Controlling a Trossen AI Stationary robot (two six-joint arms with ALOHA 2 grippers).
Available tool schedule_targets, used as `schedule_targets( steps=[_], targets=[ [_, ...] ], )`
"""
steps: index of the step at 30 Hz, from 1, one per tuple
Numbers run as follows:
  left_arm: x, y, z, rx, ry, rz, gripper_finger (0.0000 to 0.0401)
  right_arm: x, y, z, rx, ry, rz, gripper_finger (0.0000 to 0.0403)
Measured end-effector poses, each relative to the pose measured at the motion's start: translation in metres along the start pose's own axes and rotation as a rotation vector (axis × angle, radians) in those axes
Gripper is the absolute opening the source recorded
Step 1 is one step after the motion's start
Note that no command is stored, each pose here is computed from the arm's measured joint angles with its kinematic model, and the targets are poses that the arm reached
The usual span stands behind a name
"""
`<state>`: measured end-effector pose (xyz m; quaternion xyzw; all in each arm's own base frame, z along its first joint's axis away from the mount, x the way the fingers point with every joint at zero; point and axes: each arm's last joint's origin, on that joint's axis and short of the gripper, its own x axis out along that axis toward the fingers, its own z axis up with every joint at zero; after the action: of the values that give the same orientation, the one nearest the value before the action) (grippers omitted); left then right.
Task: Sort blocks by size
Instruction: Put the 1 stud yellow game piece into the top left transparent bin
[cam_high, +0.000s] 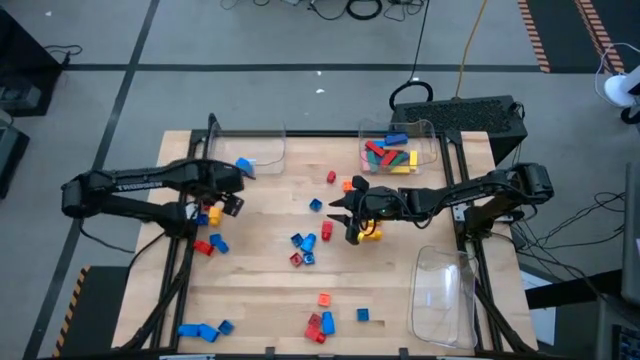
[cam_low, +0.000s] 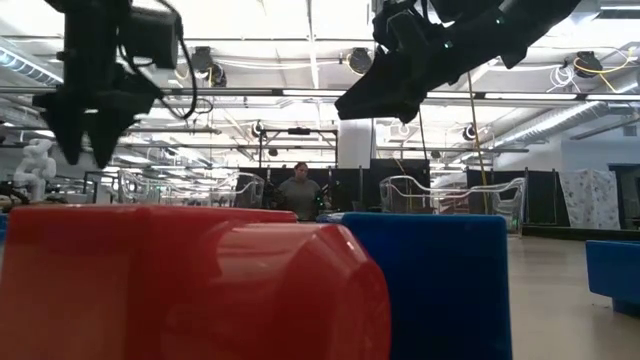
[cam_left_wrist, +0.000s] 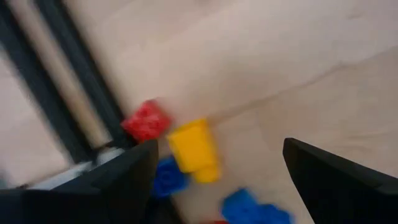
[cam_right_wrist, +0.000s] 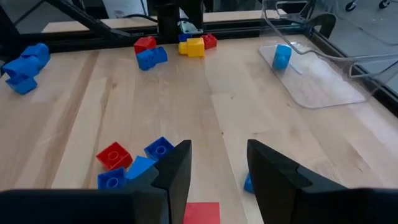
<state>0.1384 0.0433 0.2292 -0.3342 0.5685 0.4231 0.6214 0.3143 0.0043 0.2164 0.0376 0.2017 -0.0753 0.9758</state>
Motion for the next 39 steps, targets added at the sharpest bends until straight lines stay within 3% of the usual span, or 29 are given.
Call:
schedule_targets(
  steps=[7,17,27,34,39],
  targets=[
    [0.002,-0.005,-0.002,-0.013,0.016,0.008,0.0342,0.0,0.0,0.0,-0.017,0.004,0.0,0.0141],
    [0.022,-0.024,-0.001,0.259,0.143,0.088,0.0342,0.001,-0.005,0.006,-0.068,-0.054,-0.011,0.0141],
    [0.05,-0.04,0.004,0.076,0.241,0.225,0.0342,0.002,-0.015,0.008,-0.082,-0.063,-0.04,0.0141],
    [0.078,-0.035,0.0,0.057,0.32,0.221,0.0342,0.002,-0.014,0.004,-0.089,-0.023,-0.039,0.0141],
    [0.082,-0.031,0.003,0.034,0.311,0.233,0.0342,0.003,-0.014,0.001,-0.089,-0.005,-0.04,0.0141]
  ],
)
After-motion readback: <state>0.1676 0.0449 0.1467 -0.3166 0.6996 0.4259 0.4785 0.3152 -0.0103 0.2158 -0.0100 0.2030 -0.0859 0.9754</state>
